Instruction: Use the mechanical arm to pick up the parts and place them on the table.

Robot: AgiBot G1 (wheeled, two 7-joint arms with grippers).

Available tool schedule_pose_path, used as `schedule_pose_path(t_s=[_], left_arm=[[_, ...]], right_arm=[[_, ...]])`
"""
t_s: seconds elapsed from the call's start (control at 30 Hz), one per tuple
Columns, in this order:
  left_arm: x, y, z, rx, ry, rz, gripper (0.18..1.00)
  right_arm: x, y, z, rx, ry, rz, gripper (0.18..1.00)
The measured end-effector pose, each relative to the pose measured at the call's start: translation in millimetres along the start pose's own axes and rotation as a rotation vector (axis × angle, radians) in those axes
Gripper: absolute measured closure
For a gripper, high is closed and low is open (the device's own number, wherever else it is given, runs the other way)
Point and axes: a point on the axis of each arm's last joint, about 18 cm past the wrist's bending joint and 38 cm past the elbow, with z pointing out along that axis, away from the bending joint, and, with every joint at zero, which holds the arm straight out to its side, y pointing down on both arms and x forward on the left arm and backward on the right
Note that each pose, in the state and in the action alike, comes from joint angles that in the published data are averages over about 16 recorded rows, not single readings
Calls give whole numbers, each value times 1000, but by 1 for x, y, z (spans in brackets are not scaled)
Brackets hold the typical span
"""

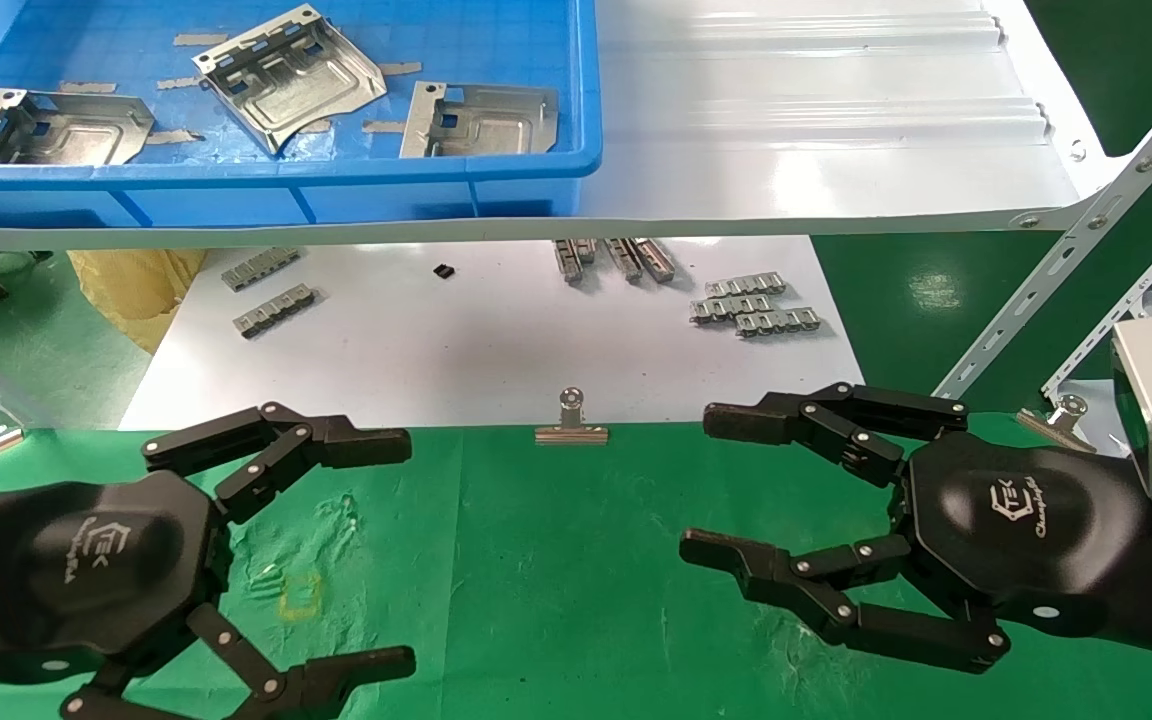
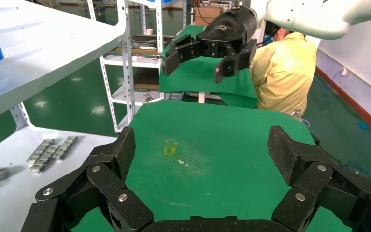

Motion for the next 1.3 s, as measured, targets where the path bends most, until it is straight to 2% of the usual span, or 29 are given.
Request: schedule_pose_path(t_s=[0.63, 0.97, 1.13, 1.3], left_arm=[[0, 0, 0, 0, 0, 0, 183], [-3, -5, 0, 9, -6, 12, 183], [-18, -26, 4, 32, -33, 49, 183], [-52, -58, 10, 37, -90, 95, 183]], right_arm=[[0, 0, 0, 0, 0, 0, 841], [0, 0, 0, 0, 0, 0, 952], [0, 0, 0, 0, 0, 0, 976], [0, 0, 0, 0, 0, 0, 986]])
